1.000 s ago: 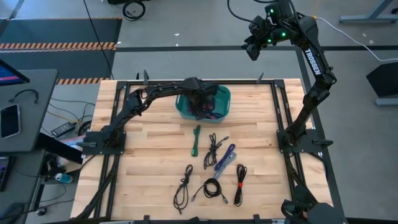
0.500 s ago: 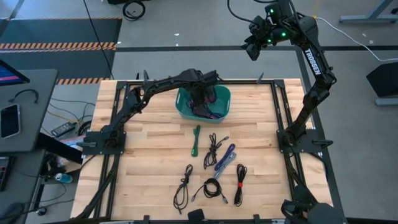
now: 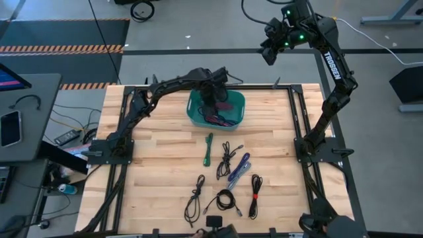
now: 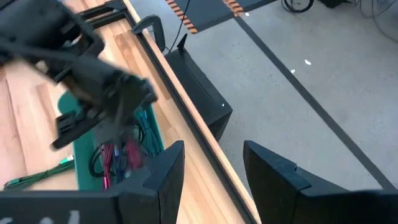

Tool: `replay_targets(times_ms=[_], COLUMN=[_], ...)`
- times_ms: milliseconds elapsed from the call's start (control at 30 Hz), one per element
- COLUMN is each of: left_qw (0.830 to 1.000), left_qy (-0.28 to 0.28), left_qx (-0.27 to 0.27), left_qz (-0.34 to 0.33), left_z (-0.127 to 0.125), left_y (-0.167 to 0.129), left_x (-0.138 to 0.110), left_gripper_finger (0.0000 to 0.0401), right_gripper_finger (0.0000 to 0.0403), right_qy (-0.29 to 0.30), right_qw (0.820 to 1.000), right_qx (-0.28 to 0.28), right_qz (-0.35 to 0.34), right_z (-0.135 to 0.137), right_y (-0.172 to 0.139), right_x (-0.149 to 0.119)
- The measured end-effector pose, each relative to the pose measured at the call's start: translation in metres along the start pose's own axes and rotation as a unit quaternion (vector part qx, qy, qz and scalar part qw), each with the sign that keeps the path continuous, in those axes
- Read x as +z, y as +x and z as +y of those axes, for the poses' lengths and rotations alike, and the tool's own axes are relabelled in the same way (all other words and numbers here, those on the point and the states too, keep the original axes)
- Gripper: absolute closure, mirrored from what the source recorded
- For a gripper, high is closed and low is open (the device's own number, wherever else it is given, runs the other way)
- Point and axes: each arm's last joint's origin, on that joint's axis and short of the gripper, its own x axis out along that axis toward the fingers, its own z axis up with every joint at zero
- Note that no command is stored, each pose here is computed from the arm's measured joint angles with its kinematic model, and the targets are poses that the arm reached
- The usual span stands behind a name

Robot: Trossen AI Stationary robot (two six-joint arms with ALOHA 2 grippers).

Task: Pick and place USB-C Cables
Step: Put the pink charger cable into the light blue bin

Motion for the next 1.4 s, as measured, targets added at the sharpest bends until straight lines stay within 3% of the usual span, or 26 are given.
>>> replay_targets(times_ms=[433, 633, 933, 1200, 1400], left_qw=[0.999, 0.997, 0.998, 0.998, 0.995], left_qy=[-0.046, -0.06, -0.049, -0.052, -0.096], left_qx=[-0.011, -0.05, -0.035, -0.03, -0.034], left_qz=[-0.017, 0.003, 0.001, -0.001, 0.012], left_z=[0.033, 0.032, 0.025, 0.02, 0.017], left_y=[-0.001, 0.025, 0.034, 0.028, 0.025], left_x=[-0.018, -0.022, -0.013, -0.007, -0.008], left_gripper_finger=[0.0372, 0.0372, 0.037, 0.0257, 0.021], right_gripper_finger=[0.0232, 0.0232, 0.0232, 0.0232, 0.0232], right_qy=[0.005, 0.005, 0.005, 0.004, 0.004], right_qw=[1.0, 1.0, 1.0, 1.0, 1.0], right_qx=[0.003, 0.003, 0.001, 0.0, -0.002], right_qz=[0.009, 0.009, 0.01, 0.009, 0.009], right_z=[0.001, 0.001, 0.0, 0.0, 0.0], right_y=[0.0, 0.0, 0.0, 0.0, 0.0], right_x=[-0.002, -0.002, -0.002, -0.002, -0.002])
